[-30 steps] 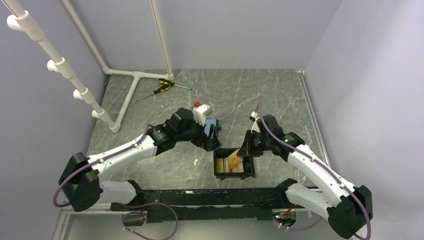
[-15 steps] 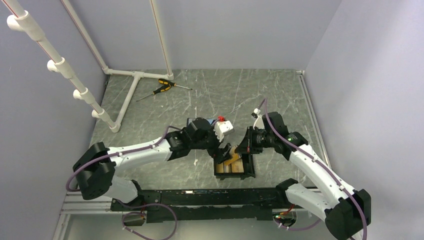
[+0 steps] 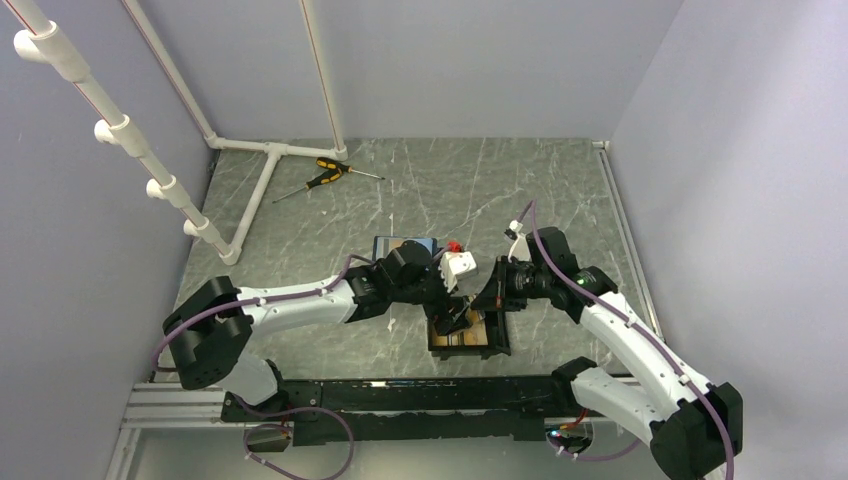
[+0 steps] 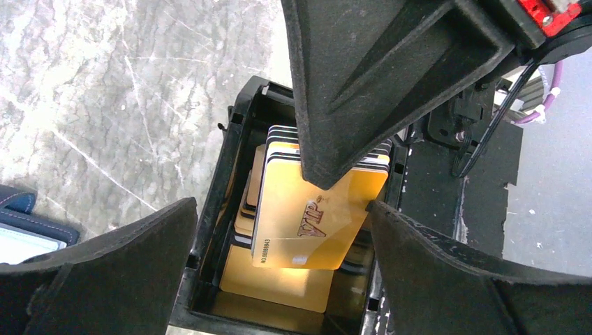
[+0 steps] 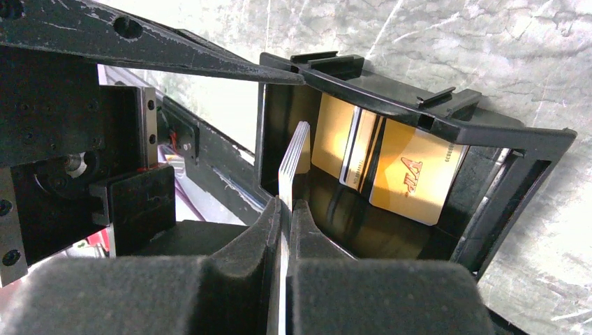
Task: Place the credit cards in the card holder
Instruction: Pick up the credit card from the storage box.
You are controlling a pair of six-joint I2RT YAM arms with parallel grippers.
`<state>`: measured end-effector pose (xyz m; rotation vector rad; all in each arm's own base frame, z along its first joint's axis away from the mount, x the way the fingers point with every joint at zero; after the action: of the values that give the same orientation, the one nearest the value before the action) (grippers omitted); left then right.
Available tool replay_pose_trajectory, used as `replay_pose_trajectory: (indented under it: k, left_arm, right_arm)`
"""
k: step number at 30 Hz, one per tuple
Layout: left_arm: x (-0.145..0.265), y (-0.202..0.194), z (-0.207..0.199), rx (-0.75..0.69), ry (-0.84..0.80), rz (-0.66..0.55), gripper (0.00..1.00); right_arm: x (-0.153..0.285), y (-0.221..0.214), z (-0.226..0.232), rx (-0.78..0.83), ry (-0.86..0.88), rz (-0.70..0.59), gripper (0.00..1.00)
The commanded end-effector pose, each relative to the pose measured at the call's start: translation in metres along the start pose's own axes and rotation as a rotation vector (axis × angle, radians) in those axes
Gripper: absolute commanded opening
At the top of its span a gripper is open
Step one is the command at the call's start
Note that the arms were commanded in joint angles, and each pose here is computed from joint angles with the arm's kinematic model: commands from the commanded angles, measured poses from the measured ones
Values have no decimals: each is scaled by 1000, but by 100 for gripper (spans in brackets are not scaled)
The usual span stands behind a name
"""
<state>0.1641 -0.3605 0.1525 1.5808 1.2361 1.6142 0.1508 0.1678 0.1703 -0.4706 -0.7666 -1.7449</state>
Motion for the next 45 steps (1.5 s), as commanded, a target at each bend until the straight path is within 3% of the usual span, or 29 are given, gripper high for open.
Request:
replay_pose_trajectory:
  k: [1, 10, 17, 24, 26, 29, 32, 35, 37, 40, 45]
  left_arm:
    - [6, 13, -13, -10, -60, -57, 99]
    - [16, 21, -25, 60, -103, -92, 99]
    - [0, 8, -6, 70, 55, -46, 99]
    - [-11, 3, -1, 28, 110, -42, 99]
    - [-10, 6, -2, 24, 102, -56, 90]
    - [-8, 5, -5, 16, 89, -68, 58]
    - [-5, -1, -8, 8, 69, -63, 33]
    - [-2, -4, -10, 2, 58, -52, 17]
    - [-1, -5, -10, 0, 63, -51, 10]
    - [2, -8, -10, -5, 67, -51, 8]
    - [3, -12, -11, -21, 54, -50, 8]
  right_arm:
    - [6, 7, 15, 25, 68, -44, 0]
    - [6, 9, 16, 28, 67, -46, 0]
    - [6, 6, 22, -8, 114, -37, 0]
    - [8, 1, 24, -25, 135, -22, 0]
    - [9, -1, 23, -21, 132, -9, 0]
    - [12, -4, 21, -15, 113, -4, 0]
    - [15, -4, 27, -7, 155, -8, 8]
    - [15, -4, 25, -20, 157, -2, 24]
    - [18, -3, 21, -35, 135, -8, 36]
    - [25, -1, 16, -49, 122, -28, 53]
    - [30, -1, 10, -62, 154, -13, 50]
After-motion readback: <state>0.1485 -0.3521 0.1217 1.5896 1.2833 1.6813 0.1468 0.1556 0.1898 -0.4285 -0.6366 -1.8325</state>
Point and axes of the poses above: each gripper's point midway between its finger pads, its own x axis back along the fingers, its own z axis along the line the jaws close on, y = z × x, the point moved 4 cm from there along x, back along the fingers, and after that the axes turned 4 degrees about -x, right-handed, at the moved point
